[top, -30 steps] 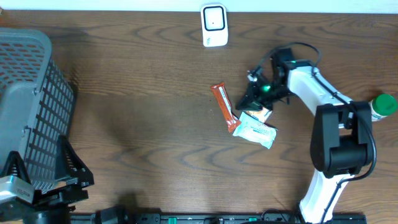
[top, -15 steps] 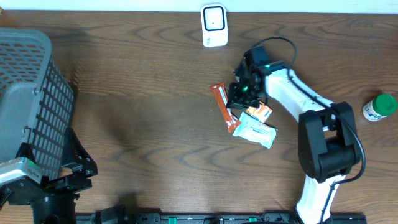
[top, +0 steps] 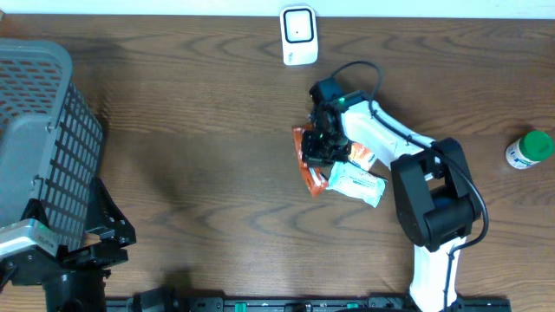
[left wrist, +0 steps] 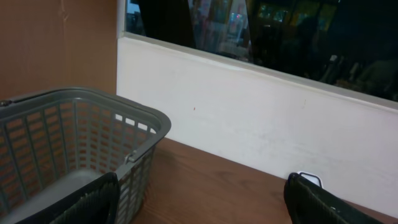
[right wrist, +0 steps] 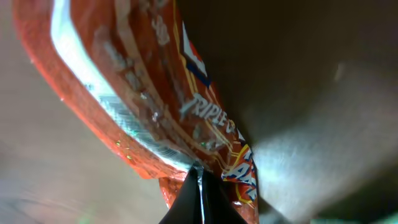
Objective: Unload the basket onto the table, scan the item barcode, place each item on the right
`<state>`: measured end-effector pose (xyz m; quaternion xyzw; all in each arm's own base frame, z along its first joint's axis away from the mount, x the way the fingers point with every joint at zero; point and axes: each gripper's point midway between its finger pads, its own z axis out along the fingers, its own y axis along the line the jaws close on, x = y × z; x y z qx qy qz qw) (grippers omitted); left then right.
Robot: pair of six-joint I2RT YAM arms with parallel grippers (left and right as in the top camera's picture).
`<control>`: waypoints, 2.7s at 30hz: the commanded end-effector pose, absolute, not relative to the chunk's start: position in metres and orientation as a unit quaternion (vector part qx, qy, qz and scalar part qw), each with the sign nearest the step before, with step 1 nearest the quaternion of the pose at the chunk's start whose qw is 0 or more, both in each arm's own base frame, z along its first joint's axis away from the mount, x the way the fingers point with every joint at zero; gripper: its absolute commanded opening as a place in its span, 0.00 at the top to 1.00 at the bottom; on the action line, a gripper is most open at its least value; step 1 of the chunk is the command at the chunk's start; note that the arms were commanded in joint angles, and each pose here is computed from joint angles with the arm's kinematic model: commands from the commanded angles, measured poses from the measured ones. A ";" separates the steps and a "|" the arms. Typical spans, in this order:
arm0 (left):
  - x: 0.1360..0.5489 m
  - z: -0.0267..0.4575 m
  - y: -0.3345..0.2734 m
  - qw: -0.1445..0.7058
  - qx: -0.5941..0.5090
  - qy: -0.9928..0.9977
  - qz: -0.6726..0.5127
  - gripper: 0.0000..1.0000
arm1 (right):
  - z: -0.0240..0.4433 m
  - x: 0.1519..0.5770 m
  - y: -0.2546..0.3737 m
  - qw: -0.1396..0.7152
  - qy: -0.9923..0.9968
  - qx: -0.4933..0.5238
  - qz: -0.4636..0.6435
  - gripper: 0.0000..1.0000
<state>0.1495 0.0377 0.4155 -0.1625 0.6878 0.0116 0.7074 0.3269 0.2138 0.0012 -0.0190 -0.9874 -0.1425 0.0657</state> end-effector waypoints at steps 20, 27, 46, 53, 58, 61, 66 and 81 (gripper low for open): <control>0.147 0.422 0.035 0.718 -0.150 0.679 0.013 0.15 | 0.087 0.308 0.204 -0.024 -0.983 0.067 -0.168 0.20; 0.147 0.423 0.035 0.720 -0.148 0.678 0.012 0.15 | 0.045 0.273 0.197 0.069 -0.981 0.076 -0.161 0.28; 0.147 0.423 0.035 0.720 -0.148 0.678 0.012 0.15 | -0.015 0.247 0.168 0.089 -0.971 0.011 -0.219 0.05; 0.147 0.422 0.035 0.718 -0.149 0.680 0.012 0.15 | -0.020 0.288 0.153 0.013 -0.975 -0.020 -0.221 0.01; 0.147 0.422 0.035 0.718 -0.149 0.680 0.012 0.15 | -0.029 0.301 0.107 0.000 -0.983 -0.099 -0.155 0.09; 0.147 0.420 0.035 0.716 -0.149 0.682 0.012 0.15 | -0.026 0.292 0.109 0.023 -0.978 -0.099 -0.182 0.12; 0.147 0.418 0.035 0.713 -0.150 0.685 0.012 0.15 | -0.016 0.268 0.138 0.066 -0.967 -0.045 -0.242 0.01; 0.147 0.416 0.035 0.710 -0.151 0.688 0.012 0.15 | -0.055 0.233 0.162 0.074 -0.960 -0.104 -0.249 0.01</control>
